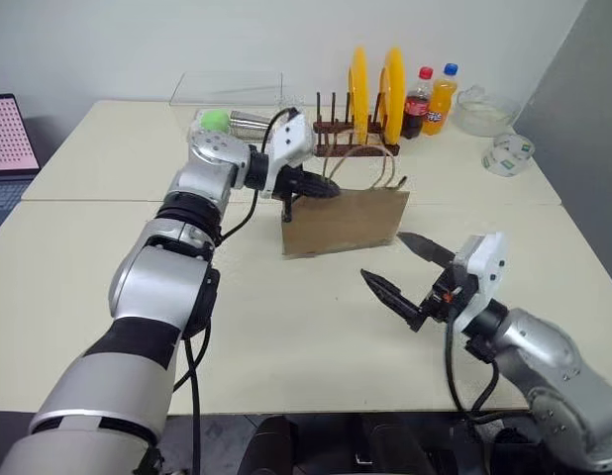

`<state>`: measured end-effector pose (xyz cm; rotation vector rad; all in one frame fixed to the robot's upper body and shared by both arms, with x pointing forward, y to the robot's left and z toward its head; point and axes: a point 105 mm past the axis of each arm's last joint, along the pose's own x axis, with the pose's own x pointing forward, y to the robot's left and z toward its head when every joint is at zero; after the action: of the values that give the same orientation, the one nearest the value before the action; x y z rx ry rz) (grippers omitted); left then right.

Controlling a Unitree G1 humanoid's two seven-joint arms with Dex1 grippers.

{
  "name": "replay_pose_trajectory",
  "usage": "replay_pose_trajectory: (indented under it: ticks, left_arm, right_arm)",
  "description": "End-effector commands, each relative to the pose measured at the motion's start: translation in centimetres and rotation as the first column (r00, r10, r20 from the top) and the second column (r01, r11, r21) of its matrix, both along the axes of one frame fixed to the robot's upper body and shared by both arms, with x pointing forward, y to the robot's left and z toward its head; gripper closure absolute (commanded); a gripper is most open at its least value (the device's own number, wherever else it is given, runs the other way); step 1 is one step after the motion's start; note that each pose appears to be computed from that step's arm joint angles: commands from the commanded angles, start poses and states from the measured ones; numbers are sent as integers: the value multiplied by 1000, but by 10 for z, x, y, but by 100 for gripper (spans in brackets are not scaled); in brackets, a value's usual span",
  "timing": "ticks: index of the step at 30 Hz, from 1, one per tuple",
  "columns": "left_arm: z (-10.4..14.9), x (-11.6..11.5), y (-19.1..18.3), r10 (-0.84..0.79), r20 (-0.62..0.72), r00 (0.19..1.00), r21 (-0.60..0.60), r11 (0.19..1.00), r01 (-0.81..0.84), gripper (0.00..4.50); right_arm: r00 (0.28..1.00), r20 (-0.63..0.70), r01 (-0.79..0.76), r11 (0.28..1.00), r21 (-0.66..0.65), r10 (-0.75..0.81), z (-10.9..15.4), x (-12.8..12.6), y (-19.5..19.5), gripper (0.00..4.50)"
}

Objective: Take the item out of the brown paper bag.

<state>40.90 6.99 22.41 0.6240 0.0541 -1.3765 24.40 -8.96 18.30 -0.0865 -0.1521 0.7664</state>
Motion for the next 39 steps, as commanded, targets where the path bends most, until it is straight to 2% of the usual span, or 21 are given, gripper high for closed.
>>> replay_pose_trajectory:
  ticks: [1, 5, 11, 12, 21, 26, 30, 34, 37, 39]
  left_arm:
    - [18, -1, -6, -38, 108, 993, 11, 999, 37, 448]
    - [14, 3, -7, -17, 148, 989, 31, 999, 13, 448]
    - [12, 9, -6, 27, 185, 982, 65, 997, -39, 448]
    - [12, 9, -5, 23, 185, 982, 66, 997, -36, 402]
    - [28, 2, 11, -10, 172, 985, 30, 1000, 5, 127]
    - [37, -10, 37, -30, 94, 995, -94, 995, 39, 127]
    - [32, -27, 62, 18, 62, 998, -203, 979, -5, 127]
    - [28, -61, 76, 139, 50, 989, -292, 949, -119, 127]
    - [23, -92, 78, 270, 67, 961, -368, 902, -227, 127]
    - [16, -109, 75, 366, 43, 930, -440, 842, -311, 127]
  right_arm:
    - [991, 89, 98, 995, -24, -95, 9, -6, 2, 0]
    - [980, 93, 179, 983, -31, -175, 7, -5, 0, 0]
    - [975, 88, 207, 978, -33, -203, 4, -2, -2, 0]
    - [975, 87, 207, 978, -37, -203, 4, -1, -3, 0]
    - [983, 73, 177, 979, -97, -170, -3, 2, -4, 0]
    - [982, 94, 175, 977, -121, -164, 5, 14, -9, 0]
    - [980, 121, 171, 978, -121, -156, 19, 31, -14, 0]
    - [986, 144, 95, 990, -103, -80, 40, 44, -16, 0]
    - [985, 150, -79, 995, -57, 87, 60, 54, -12, 0]
    - [986, 158, -45, 998, -50, 52, 73, 73, -20, 0]
